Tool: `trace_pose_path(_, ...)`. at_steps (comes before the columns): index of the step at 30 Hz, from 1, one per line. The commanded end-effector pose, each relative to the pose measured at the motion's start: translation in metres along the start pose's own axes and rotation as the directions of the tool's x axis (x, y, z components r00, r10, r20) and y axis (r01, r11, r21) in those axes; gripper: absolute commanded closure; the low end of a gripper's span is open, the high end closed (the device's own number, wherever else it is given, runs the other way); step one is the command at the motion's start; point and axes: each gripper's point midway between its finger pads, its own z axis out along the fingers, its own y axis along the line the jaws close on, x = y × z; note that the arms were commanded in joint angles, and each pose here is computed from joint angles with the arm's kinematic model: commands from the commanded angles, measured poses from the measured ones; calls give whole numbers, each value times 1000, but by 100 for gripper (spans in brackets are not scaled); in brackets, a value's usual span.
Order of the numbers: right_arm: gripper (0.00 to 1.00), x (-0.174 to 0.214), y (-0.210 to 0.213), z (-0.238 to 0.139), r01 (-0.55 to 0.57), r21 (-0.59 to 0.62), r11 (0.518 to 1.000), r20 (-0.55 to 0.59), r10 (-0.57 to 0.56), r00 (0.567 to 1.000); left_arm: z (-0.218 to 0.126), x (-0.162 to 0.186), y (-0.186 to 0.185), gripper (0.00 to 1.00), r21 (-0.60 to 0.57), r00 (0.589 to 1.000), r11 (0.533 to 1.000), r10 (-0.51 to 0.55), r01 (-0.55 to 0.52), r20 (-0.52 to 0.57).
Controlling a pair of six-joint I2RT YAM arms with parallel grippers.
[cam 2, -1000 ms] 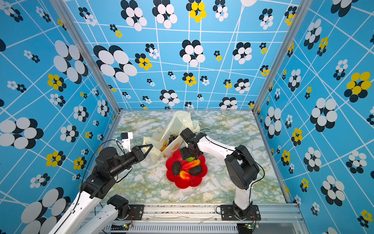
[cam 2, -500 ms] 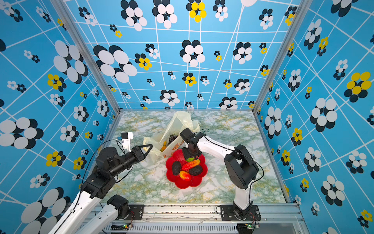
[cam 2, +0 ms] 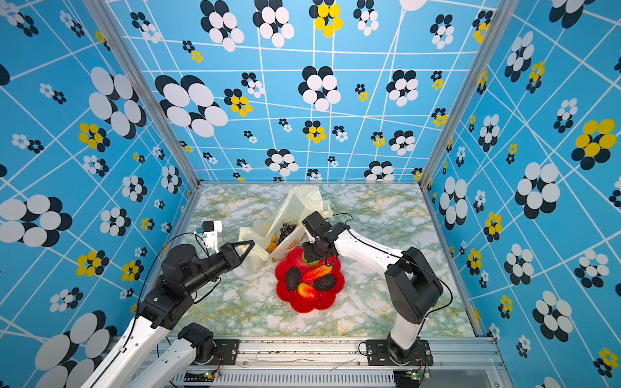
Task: Place the fruits into the plastic bag
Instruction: 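Lift the green custard apple with the right gripper toward the bag mouth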
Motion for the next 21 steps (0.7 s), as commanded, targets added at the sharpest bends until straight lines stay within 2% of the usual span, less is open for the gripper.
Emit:
trace_pose_path(1,57,-8,15,-10,-41,-109,993,47,46,998,0,2,1,100,5,1000,1000,9,-9,4)
trace_pose_path(8,58,-17,17,-23,-146,-265,953,70,170,983,-1,1,0,100,5,1000,1000,9,-9,5)
trace_pose_path(14,58,-18,22,-43,-177,-355,918,85,220,972,-1,1,-2,100,7,1000,1000,6,-6,1)
trace_pose_path(18,58,-14,26,-69,-179,-402,898,94,235,967,-2,1,-3,100,8,1000,1000,2,-2,2)
trace_pose_path(21,58,-19,31,-99,-162,-434,886,143,245,959,-3,0,-3,100,8,1000,1000,0,0,4)
